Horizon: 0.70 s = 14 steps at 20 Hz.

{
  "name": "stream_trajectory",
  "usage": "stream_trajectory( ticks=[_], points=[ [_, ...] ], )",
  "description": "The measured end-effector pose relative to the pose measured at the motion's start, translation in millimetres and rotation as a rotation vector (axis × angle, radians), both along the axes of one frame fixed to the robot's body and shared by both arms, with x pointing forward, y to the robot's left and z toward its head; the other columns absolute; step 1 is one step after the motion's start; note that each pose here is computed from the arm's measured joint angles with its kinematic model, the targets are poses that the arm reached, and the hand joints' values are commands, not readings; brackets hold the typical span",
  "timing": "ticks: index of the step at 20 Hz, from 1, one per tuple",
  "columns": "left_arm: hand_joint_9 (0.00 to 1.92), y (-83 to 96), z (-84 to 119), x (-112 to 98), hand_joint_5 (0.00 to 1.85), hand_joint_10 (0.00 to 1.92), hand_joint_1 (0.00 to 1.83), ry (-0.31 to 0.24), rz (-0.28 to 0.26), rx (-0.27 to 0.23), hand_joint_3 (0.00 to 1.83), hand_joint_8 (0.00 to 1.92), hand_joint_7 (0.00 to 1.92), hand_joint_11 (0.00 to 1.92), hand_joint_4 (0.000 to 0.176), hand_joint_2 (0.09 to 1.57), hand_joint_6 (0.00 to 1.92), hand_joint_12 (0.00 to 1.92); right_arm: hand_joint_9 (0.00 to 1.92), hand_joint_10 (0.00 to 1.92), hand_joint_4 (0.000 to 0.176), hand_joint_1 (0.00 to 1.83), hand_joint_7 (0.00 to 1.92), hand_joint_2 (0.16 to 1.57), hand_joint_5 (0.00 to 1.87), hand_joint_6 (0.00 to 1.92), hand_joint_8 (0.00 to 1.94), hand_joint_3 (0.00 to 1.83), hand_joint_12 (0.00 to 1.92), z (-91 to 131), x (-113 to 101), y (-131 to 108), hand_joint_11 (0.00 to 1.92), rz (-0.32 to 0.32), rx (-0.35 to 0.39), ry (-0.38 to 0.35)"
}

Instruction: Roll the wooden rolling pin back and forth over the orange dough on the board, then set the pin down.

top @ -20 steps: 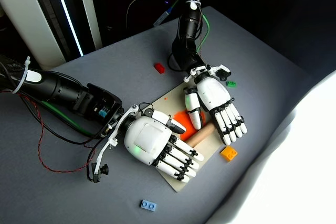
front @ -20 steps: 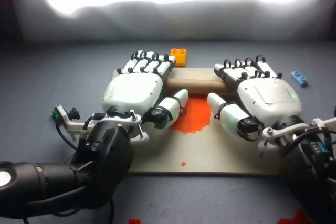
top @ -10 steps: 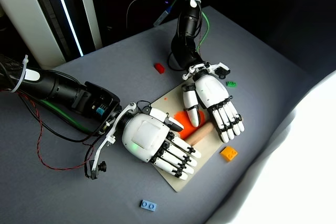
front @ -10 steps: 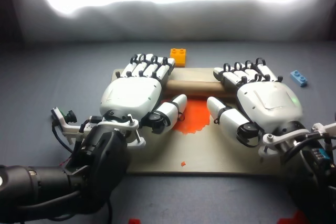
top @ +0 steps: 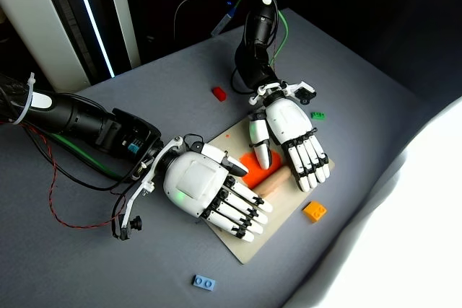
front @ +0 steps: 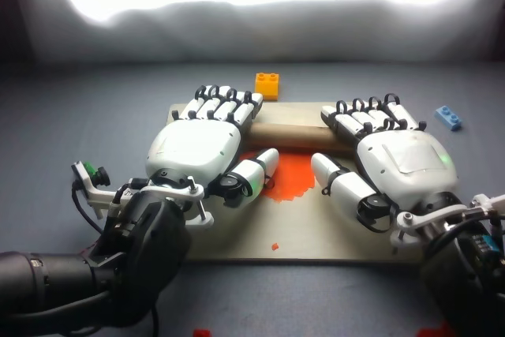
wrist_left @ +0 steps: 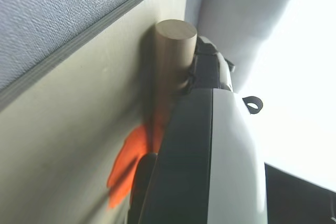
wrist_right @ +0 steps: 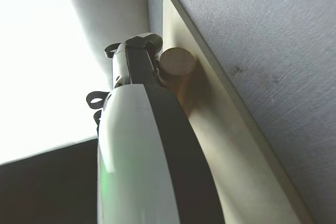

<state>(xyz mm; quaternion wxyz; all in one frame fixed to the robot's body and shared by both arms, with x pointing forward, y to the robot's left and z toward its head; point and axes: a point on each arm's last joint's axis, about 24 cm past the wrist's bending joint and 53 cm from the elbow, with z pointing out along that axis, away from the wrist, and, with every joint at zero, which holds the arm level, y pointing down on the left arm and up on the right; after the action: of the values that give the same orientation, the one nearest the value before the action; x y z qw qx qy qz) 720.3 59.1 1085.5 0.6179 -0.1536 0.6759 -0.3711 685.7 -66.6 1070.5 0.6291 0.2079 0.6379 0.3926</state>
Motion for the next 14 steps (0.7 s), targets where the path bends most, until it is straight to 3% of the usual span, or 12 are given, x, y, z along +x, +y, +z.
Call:
stream_trajectory(
  ticks=[5, 14],
  points=[
    [0.12, 1.2, 0, -4, 0.14, 0.00, 0.00, 0.000, -0.006, 0.006, 0.00, 0.00, 0.16, 0.00, 0.000, 1.51, 0.00, 0.17, 0.30, 0.02, 0.000, 0.00, 0.39, 1.56, 0.35, 0.01, 0.00, 0.00, 0.80, 0, -8, 1, 0.00, -0.003, 0.001, -0.005],
    [0.11, 9.3, -3, -14, 0.18, 0.00, 0.00, -0.010, 0.004, 0.007, 0.00, 0.00, 0.19, 0.00, 0.000, 1.52, 0.01, 0.10, 0.32, 0.02, 0.000, 0.00, 0.40, 1.57, 0.36, 0.01, 0.01, 0.02, 0.77, 0, -14, 1, 0.00, -0.011, -0.011, -0.009]
  ],
)
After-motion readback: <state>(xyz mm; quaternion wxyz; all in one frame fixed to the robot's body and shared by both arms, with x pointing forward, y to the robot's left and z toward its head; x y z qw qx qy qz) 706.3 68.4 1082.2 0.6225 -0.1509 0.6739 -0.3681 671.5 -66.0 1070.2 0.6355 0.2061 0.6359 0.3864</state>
